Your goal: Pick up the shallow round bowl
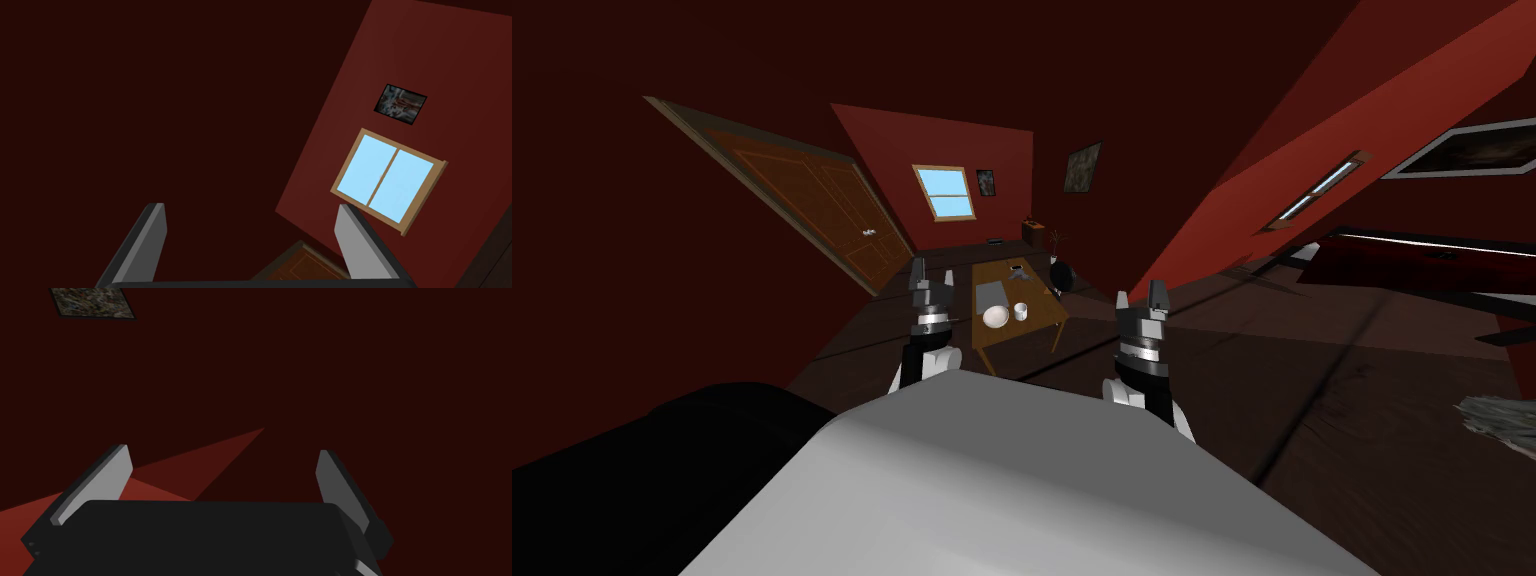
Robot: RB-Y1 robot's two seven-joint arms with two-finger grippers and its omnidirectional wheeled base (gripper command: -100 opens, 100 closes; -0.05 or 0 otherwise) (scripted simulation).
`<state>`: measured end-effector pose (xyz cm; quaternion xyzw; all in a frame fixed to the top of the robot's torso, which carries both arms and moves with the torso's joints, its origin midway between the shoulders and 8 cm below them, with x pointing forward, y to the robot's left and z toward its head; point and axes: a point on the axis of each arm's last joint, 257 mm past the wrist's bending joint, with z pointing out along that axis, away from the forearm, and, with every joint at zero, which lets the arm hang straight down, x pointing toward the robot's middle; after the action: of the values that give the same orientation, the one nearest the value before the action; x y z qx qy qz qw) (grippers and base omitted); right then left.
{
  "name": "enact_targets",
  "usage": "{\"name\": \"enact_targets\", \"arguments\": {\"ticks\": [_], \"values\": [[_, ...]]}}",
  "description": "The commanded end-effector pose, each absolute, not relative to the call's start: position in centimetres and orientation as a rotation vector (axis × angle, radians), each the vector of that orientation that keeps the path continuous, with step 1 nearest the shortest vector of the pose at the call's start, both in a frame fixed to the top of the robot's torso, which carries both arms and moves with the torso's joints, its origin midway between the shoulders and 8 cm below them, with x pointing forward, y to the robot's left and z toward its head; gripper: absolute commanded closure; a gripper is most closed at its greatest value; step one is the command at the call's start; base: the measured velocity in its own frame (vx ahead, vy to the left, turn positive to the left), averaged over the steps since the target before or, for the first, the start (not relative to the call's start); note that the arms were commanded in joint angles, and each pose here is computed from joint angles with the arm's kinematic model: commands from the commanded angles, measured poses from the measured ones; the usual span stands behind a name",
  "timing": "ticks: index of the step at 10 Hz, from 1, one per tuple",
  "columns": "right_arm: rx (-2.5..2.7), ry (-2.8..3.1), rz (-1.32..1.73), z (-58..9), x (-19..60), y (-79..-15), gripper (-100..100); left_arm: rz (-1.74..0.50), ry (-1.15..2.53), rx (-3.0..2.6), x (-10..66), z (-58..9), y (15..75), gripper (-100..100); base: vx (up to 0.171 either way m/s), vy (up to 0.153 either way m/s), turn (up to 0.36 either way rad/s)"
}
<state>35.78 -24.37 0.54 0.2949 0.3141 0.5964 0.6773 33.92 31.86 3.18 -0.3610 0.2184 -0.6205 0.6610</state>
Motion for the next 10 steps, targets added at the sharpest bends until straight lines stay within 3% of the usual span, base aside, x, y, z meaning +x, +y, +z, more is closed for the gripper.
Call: {"name": "enact_targets", "arguments": {"ticks": [1, 10], "values": [[0.663, 0.706, 1.340, 0.5, 35.8, -24.4, 0, -1.408, 0.533, -0.811, 34.4, 2.8, 31.5, -100, 0.005, -0.002, 0.002], [0.663, 0.706, 1.340, 0.5, 35.8, -24.4, 0, -1.413, 0.782, -1.013, 40.1, -5.2, 31.7, -100, 0.023, -0.011, 0.007]]}}
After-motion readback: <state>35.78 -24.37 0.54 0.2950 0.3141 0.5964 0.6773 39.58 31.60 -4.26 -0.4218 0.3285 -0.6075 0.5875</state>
